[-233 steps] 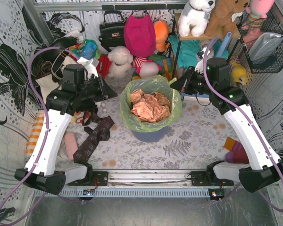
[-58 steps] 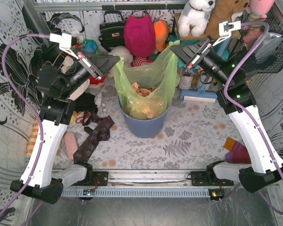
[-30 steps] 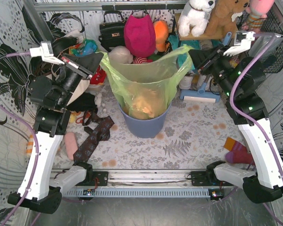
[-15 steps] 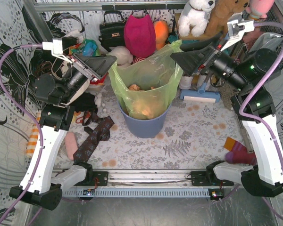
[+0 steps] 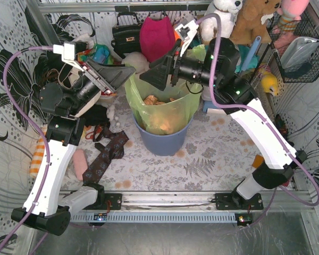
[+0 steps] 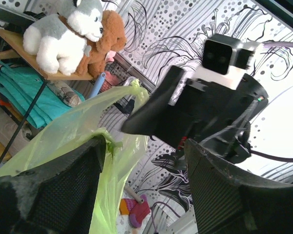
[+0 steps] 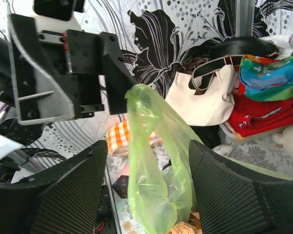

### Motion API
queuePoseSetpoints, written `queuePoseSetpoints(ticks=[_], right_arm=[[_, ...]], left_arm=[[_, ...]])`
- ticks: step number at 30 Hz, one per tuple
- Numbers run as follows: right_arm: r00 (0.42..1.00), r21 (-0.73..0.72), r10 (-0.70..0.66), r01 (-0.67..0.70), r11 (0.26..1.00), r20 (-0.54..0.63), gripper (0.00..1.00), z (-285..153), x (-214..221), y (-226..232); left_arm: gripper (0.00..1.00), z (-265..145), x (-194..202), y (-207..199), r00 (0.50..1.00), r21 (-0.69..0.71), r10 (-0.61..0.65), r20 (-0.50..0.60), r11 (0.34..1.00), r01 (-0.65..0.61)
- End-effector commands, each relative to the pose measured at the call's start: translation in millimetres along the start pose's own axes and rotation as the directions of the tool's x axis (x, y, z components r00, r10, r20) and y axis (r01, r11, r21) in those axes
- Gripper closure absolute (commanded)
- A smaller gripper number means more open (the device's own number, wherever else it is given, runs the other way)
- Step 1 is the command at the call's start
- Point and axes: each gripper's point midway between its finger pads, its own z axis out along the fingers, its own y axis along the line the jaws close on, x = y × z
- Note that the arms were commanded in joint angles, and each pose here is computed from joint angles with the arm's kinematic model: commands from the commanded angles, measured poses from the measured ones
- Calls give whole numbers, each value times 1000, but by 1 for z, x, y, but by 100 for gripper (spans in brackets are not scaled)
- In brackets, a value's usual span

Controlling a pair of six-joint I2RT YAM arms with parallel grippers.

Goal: Tie the trash bag

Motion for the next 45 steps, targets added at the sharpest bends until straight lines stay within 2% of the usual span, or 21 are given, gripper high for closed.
queuePoseSetpoints(ticks=[1,9,15,19,24,26,32,35,38,45], right_arm=[[999,9,-17,17,1000,48,32,3,-11,1],[998,-97,59,-57,994,27,31,28,9,8],[996,-98,94,-94,991,5,42,39,21,3],[995,-103,98,-97,990,4,46,42,23,2],[995,-89,99,-99,991,0,77,43,26,-1],[995,-85,96,-95,992,3,82,41,25,-1],[997,-57,80,-79,995,24,84,33,20,-1],[997,-54,74,-72,996,28,85,31,17,-1],[997,-55,64,-61,997,46,86,29,10,2],[995,-86,45,-37,996,90,88,22,-13,16]], left_arm=[[25,-5,-5,-20,999,65,32,1,997,-32],[20,-5,0,-25,999,96,35,-29,995,-32],[18,-6,0,-34,998,120,49,-42,992,-44],[16,-8,1,-38,997,132,60,-50,990,-53],[16,-10,2,-33,994,94,87,-59,992,-81],[16,-12,0,-30,991,54,117,-62,992,-114],[15,-30,-27,-30,951,-114,310,5,945,-307],[14,-38,-38,-34,926,-144,373,53,921,-362],[14,-38,-39,-32,918,-143,389,78,916,-376],[16,-26,-15,-20,919,-29,393,30,919,-392]])
